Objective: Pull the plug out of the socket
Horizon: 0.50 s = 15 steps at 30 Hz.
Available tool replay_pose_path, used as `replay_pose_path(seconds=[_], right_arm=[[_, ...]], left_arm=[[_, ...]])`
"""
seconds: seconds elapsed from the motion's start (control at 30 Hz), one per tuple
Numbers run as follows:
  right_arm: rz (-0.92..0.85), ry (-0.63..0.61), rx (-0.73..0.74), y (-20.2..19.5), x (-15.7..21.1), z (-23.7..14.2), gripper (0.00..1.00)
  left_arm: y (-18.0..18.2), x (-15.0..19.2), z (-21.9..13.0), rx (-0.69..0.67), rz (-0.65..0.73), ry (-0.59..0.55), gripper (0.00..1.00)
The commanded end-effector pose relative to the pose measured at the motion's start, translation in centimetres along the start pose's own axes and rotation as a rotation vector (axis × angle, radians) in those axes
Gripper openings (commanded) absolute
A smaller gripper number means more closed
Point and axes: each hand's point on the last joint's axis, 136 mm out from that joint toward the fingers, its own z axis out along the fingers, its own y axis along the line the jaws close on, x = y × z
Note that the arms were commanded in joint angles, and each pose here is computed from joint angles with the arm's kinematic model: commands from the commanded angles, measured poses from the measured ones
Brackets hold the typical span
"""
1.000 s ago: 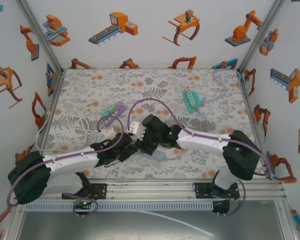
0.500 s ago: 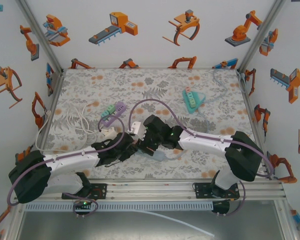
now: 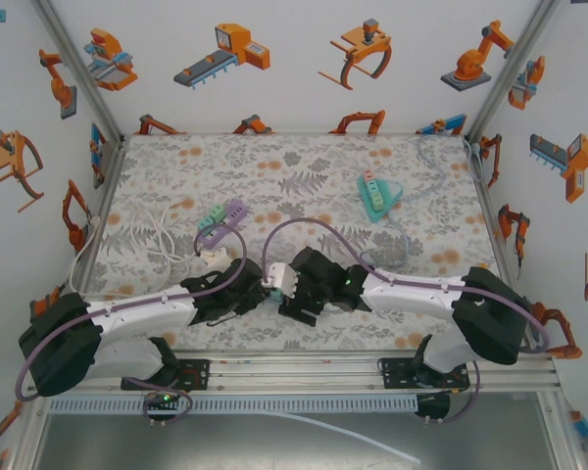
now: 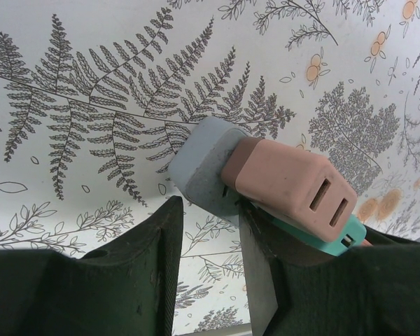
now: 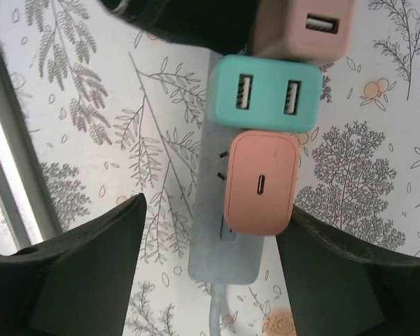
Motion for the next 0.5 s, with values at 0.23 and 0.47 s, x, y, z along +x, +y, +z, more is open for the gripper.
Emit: replay_pose_path(seconds=[0.23,0.47], right_arm=[[0.009,-0.051,0.044,-1.6,-2.4,1.6,0.53],[0.069,-0.065,0.073,-2.9,-3.0,1.4,0.31]], left_arm=[[5.6,0.7,0.7,-0.2,0.105,0.01,0.38],[5.7,0.9,1.0,-0.206,0.111,0.019,0.37]])
